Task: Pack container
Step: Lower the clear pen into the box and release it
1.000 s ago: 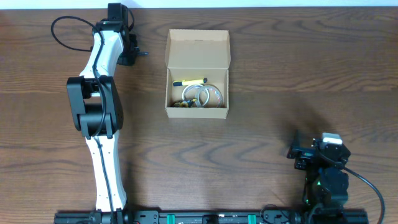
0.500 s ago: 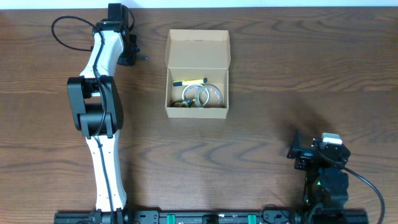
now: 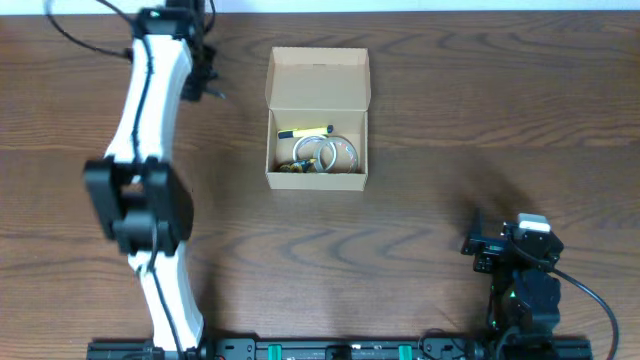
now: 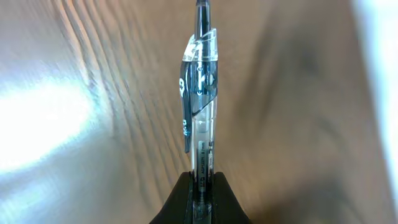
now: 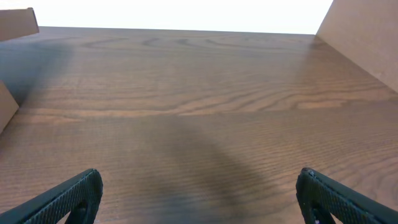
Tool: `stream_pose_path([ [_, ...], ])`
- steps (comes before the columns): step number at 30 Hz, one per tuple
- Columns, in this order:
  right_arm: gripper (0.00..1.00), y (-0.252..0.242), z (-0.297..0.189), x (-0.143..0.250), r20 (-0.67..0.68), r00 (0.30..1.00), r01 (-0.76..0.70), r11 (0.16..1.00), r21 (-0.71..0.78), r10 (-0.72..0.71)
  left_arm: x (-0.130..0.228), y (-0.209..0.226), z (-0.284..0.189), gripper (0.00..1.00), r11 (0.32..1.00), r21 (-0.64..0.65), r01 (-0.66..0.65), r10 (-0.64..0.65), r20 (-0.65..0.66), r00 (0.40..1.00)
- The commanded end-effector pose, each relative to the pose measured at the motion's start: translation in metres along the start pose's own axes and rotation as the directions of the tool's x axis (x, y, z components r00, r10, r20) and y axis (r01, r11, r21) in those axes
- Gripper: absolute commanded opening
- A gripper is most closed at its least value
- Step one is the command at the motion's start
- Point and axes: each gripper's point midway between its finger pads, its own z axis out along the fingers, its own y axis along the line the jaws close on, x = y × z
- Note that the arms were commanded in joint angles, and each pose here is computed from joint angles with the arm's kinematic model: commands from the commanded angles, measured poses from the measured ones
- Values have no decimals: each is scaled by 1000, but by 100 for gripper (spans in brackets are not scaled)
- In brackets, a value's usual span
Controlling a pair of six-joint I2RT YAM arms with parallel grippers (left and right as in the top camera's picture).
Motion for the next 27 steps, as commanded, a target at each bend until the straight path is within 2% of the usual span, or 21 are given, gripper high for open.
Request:
stream_pose_path([
  [1,99,-2,0,1,1,1000,-20,1000,9,20,-4,-1,-49,6,992,51,-113,110,67,992],
  [4,99,-2,0,1,1,1000,-20,1000,9,20,16,-3,-84,6,978,99,-186,179,69,981],
  [5,99,-2,0,1,1,1000,-20,1000,9,20,32,-4,-99,6,968,117,-222,216,63,974],
  [12,99,-2,0,1,1,1000,-20,1000,8,20,106,-13,-124,6,919,169,-356,359,17,933],
  [19,99,-2,0,1,1,1000,-20,1000,8,20,174,-11,-114,6,897,192,-398,415,-57,908],
  [27,99,-2,0,1,1,1000,-20,1000,9,20,240,7,-78,6,926,174,-335,363,-171,916],
])
